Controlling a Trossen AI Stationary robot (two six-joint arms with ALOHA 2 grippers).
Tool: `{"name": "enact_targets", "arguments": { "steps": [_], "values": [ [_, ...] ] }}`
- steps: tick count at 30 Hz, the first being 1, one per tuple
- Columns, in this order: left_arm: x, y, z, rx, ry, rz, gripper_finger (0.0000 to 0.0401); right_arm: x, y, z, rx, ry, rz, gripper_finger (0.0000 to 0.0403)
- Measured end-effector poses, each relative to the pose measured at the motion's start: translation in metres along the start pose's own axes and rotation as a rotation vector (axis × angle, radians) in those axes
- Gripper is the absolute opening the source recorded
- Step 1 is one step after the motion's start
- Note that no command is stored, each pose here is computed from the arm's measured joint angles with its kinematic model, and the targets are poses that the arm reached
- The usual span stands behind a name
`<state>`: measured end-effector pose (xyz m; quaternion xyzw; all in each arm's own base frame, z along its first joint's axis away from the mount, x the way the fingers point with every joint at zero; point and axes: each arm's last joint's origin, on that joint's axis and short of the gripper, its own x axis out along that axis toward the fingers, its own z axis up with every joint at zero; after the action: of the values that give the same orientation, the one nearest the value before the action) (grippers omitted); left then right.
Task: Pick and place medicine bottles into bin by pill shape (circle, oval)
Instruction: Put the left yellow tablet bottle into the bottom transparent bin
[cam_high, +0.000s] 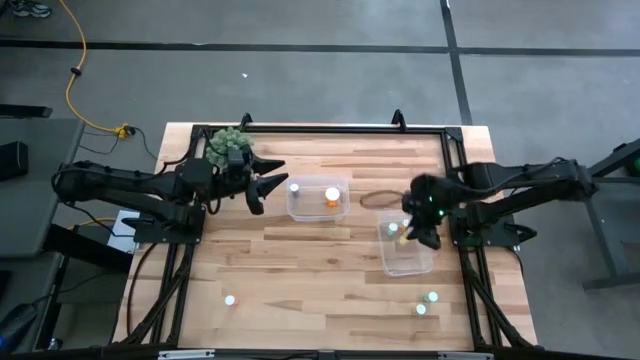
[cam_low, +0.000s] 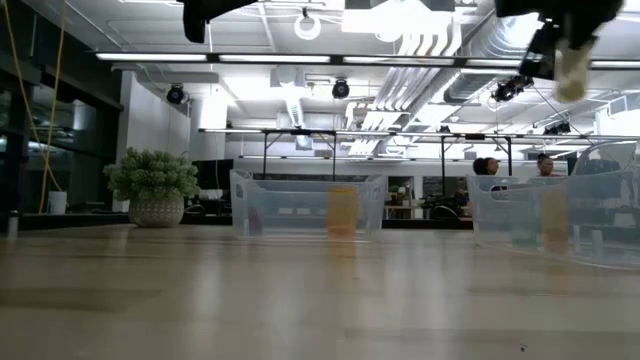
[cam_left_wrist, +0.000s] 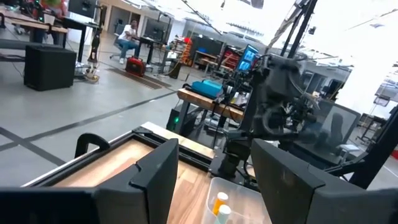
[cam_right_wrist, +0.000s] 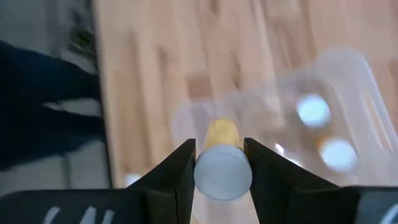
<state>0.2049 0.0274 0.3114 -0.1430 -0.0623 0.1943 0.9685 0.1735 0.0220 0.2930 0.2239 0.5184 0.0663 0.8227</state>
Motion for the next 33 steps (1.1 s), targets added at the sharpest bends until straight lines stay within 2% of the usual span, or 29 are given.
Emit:
{"name": "enact_targets", "arguments": {
  "steps": [5, 9, 22, 33],
  "values": [
    [0.0, 0.0, 0.0, 0.026, -0.002, 0.009, 0.0191, 0.006, 0.008, -0.014, -0.015, 0.037, -0.195, 0.0113],
    [0.0, 0.0, 0.0, 0.034, -0.003, 0.011, 0.0191, 0.014, 0.015, -0.018, -0.036, 0.026, -0.289, 0.0113],
    [0.0, 0.0, 0.0, 0.038, -0.002, 0.01, 0.0191, 0.079, 0.024, -0.018, -0.039, 0.144, -0.47, 0.0113],
    [0.0, 0.0, 0.0, 0.061, -0.002, 0.009, 0.0191, 0.122, 0.019, -0.011, -0.092, 0.253, -0.523, 0.0113]
  ]
}}
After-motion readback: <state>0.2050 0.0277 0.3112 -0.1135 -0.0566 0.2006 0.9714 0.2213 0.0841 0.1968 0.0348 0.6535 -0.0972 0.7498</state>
